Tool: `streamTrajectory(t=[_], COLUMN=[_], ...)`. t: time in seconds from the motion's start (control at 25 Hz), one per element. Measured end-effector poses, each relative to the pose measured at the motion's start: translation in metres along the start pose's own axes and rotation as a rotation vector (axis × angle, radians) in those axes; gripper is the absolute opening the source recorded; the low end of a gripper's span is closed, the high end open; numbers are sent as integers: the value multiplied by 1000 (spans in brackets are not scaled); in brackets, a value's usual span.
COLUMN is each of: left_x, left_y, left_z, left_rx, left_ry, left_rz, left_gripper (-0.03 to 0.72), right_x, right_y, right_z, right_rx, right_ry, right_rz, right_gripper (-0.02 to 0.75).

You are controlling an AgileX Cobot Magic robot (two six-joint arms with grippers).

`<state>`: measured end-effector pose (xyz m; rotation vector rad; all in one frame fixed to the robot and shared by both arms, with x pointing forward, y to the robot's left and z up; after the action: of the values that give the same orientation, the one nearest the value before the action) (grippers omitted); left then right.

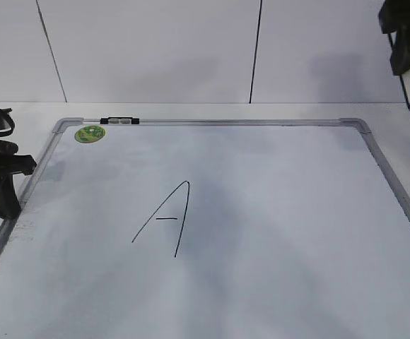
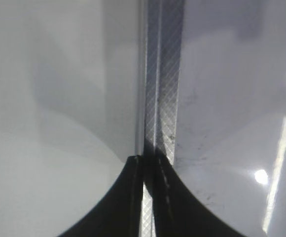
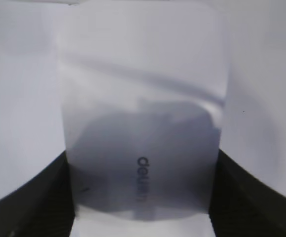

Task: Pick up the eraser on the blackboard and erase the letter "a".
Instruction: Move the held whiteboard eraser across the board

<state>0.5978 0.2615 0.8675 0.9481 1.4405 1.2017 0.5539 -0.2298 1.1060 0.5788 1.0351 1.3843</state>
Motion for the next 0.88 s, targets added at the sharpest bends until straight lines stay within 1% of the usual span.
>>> streamTrajectory(t=[0.2,0.44,0.88], left_x=[0,0,0], left_y=[0,0,0], left_z=[0,0,0], left_rx=[0,0,0], left_ry=[1,1,1], left_rz=[-1,-2,-2], left_gripper=[16,16,16], right_x=[-23,-34,-32], right_y=[-3,-16,-80], right_z=[-3,-4,-12], right_rx=[14,56,244], right_ry=[-48,-69,-78], right_rz=[-26,-31,67], right_gripper=[559,559,559])
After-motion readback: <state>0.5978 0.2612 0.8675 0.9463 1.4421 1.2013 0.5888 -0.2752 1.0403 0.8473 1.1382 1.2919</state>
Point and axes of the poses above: a point on each arm's last joint axis where the gripper is mounted, y pointing back along that axis away from the gripper, x along the wrist's bending axis when the last joint is at zero, z = x × y, the point moved 6 cm from there along -y, pointing out along that axis toward the gripper, and after that the axes turned 9 degrees about y, right-handed, at the moved point
